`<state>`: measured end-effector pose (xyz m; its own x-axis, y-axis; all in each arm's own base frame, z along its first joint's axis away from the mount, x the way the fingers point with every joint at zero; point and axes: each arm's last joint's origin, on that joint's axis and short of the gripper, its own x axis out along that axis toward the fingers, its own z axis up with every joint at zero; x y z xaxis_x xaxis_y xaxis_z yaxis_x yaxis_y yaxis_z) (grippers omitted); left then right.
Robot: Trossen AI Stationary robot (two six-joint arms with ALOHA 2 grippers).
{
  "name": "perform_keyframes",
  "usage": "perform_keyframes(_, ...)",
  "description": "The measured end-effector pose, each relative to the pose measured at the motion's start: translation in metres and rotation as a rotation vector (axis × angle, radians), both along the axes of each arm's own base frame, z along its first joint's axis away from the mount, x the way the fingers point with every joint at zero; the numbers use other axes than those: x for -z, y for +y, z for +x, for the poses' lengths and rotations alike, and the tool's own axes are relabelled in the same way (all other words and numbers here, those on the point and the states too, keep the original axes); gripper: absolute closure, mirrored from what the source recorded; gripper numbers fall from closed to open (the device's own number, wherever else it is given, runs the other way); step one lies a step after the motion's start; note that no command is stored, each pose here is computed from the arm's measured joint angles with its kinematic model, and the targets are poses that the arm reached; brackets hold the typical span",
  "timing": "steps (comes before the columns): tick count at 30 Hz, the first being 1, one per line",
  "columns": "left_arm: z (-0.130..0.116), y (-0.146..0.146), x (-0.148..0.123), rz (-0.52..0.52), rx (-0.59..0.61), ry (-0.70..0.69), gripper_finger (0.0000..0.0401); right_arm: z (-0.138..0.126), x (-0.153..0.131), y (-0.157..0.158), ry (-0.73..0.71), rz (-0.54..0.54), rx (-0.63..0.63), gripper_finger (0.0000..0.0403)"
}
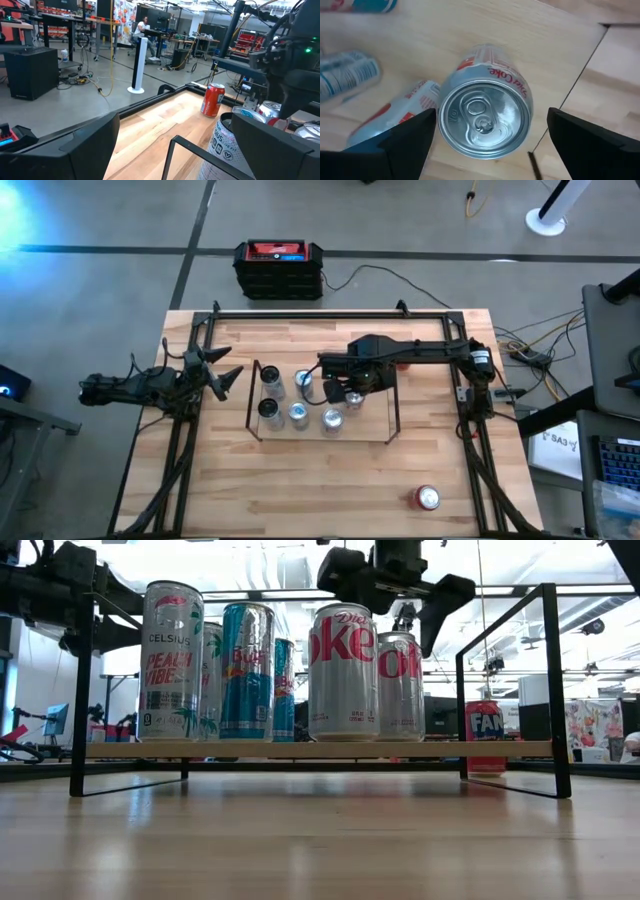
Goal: Place canned beverage on shelf
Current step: Put the red-silver soda can on the shelf aligned with the red-silver soda can
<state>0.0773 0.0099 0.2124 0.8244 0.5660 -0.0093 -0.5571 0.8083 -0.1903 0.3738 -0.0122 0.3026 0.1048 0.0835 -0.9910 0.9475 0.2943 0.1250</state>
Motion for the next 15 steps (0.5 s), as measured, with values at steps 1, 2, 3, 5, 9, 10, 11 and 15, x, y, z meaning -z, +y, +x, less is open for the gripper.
perform_keyframes(1,0.000,0.000,0.000,0.000,0.000,0.000,0.0033,0.000,0.000,0.000,0.002,0.004,0.032,0.0038)
perform_keyframes(2,0.000,0.000,0.000,0.000,0.000,0.000,0.0033,0.000,0.000,0.001,0.005,0.008,0.063,0.0038)
perform_keyframes(3,0.000,0.000,0.000,0.000,0.000,0.000,0.0033,0.000,0.000,0.001,0.006,0.011,0.094,0.0038)
perform_keyframes(5,0.000,0.000,0.000,0.000,0.000,0.000,0.0033,0.000,0.000,0.001,0.006,0.013,0.127,0.0038)
perform_keyframes(9,0.000,0.000,0.000,0.000,0.000,0.000,0.0033,0.003,0.002,0.001,0.004,0.013,0.129,0.0038)
perform_keyframes(10,0.000,0.000,0.000,0.000,0.000,0.000,0.0033,0.003,0.003,0.001,0.007,0.013,0.134,0.0038)
perform_keyframes(11,0.000,0.000,0.000,0.000,0.000,0.000,0.0033,0.005,0.006,0.001,0.012,0.014,0.143,0.0038)
perform_keyframes(15,0.000,0.000,0.000,0.000,0.000,0.000,0.0033,0.010,0.016,0.001,0.040,0.015,0.160,0.0044)
